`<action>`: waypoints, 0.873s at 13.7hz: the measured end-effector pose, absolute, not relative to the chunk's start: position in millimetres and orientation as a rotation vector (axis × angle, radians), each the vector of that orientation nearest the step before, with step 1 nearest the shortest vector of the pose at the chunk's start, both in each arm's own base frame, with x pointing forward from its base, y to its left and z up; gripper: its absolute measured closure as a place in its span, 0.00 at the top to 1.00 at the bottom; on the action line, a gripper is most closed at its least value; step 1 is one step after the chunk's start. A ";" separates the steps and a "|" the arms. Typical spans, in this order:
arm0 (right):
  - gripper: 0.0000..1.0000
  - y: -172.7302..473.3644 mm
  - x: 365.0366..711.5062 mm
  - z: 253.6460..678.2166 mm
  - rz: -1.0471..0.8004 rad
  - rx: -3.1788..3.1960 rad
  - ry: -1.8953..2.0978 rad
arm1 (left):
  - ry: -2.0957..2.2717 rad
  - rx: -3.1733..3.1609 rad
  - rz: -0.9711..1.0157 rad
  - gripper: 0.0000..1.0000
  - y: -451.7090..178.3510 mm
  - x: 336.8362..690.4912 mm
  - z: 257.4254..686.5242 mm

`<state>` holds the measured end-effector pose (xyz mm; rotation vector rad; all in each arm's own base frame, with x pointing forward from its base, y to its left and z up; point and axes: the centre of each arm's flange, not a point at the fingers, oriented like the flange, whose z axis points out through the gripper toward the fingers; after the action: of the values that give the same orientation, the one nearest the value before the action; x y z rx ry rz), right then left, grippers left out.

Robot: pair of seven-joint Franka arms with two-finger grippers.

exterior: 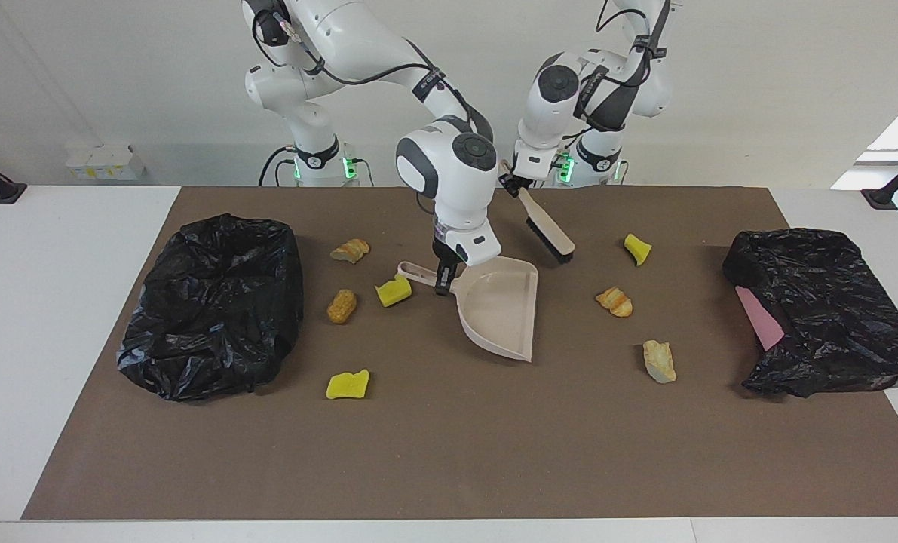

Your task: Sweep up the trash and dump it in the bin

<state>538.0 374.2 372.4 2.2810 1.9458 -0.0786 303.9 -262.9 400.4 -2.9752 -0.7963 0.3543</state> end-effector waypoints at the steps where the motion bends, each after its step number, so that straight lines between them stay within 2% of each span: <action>1: 0.32 374.5 539.1 372.8 -0.077 2.254 1.969 | -0.812 -2.953 0.342 0.27 -250.1 311.3 408.0; 4: 0.32 375.9 538.7 373.3 -0.076 2.236 1.984 | -0.881 -2.874 0.327 0.27 -215.3 328.2 409.7; 8: 0.32 379.6 535.4 373.0 -0.092 2.231 1.988 | -0.969 -2.749 0.413 0.27 -158.3 342.4 403.2; 12: 0.32 392.5 528.7 350.1 -0.132 2.257 1.966 | -1.047 -2.731 0.505 0.27 -82.8 350.0 392.0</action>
<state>528.7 392.5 350.1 2.2574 1.9656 -0.1318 350.0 -82.8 392.0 -2.7308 -1.0466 0.5050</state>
